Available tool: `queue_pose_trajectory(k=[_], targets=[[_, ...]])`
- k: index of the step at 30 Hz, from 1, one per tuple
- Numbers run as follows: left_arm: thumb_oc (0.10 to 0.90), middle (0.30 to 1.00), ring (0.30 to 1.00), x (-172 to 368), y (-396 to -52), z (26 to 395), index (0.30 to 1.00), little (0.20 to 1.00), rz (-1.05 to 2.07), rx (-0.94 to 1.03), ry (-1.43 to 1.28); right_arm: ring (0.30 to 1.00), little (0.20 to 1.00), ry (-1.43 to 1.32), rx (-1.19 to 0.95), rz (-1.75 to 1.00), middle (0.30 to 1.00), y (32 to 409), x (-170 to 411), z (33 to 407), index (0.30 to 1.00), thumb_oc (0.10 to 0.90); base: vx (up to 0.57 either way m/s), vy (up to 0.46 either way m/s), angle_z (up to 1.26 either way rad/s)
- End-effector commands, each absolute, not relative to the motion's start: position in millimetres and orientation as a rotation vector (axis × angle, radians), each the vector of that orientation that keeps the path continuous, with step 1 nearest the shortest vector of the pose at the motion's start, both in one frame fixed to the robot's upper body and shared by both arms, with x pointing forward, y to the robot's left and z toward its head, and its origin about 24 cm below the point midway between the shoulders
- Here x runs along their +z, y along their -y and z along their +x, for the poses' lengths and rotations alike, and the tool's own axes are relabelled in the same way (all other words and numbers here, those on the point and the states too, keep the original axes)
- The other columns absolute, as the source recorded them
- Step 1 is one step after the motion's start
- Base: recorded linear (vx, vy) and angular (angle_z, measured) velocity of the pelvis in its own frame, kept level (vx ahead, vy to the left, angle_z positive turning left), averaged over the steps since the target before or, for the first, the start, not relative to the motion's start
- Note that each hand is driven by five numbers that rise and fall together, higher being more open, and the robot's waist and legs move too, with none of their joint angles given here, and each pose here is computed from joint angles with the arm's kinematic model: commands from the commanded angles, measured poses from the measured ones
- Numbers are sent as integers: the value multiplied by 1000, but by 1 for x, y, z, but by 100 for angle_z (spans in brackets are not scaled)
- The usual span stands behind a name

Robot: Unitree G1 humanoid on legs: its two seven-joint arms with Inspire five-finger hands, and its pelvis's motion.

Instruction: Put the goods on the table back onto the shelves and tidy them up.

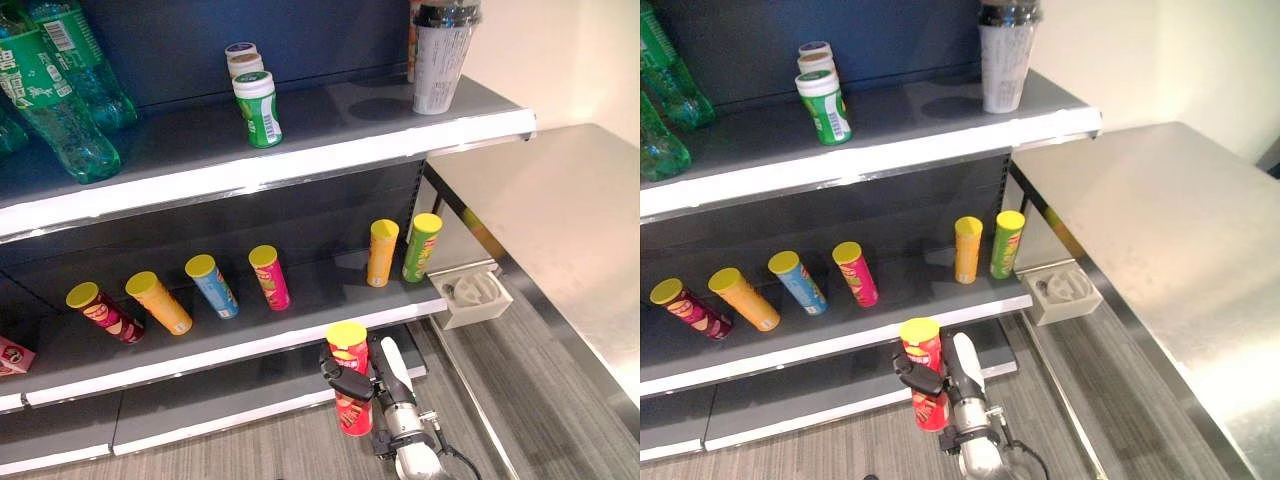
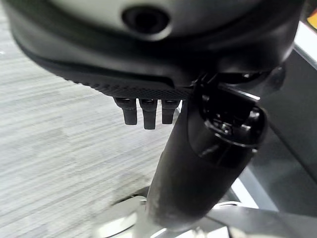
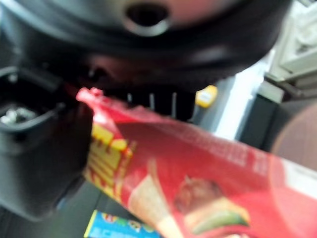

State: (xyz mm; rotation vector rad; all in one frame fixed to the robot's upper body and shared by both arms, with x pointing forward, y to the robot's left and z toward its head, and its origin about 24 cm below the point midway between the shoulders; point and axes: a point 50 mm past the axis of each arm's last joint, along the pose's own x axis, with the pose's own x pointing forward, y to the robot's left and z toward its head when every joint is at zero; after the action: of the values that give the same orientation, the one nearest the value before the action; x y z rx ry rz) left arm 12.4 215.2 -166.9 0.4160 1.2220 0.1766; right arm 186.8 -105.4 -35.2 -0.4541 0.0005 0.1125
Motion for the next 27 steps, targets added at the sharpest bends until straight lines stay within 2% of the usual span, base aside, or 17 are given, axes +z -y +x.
queue_pose_trajectory(k=[1, 11, 19, 27], targets=[[800, 900, 900, -164, -221, 35, 900, 900, 422, 196, -1138, 300, 300, 388, -26, -280, 300, 86, 37, 236, 300, 400, -28, 67, -1], [800, 900, 900, -161, -229, 45, 900, 900, 413, 248, -1102, 300, 300, 780, -241, -396, 300, 93, 119, 292, 300, 400, -83, 101, 8], [800, 900, 900, -159, -232, 54, 900, 900, 414, 258, -1065, 300, 300, 908, -307, -458, 300, 99, 156, 310, 300, 400, -39, 58, 12], [800, 900, 900, -148, -233, 92, 900, 900, 446, 262, -913, 300, 300, 1017, -339, -499, 300, 98, 178, 315, 300, 400, -42, 47, 10]])
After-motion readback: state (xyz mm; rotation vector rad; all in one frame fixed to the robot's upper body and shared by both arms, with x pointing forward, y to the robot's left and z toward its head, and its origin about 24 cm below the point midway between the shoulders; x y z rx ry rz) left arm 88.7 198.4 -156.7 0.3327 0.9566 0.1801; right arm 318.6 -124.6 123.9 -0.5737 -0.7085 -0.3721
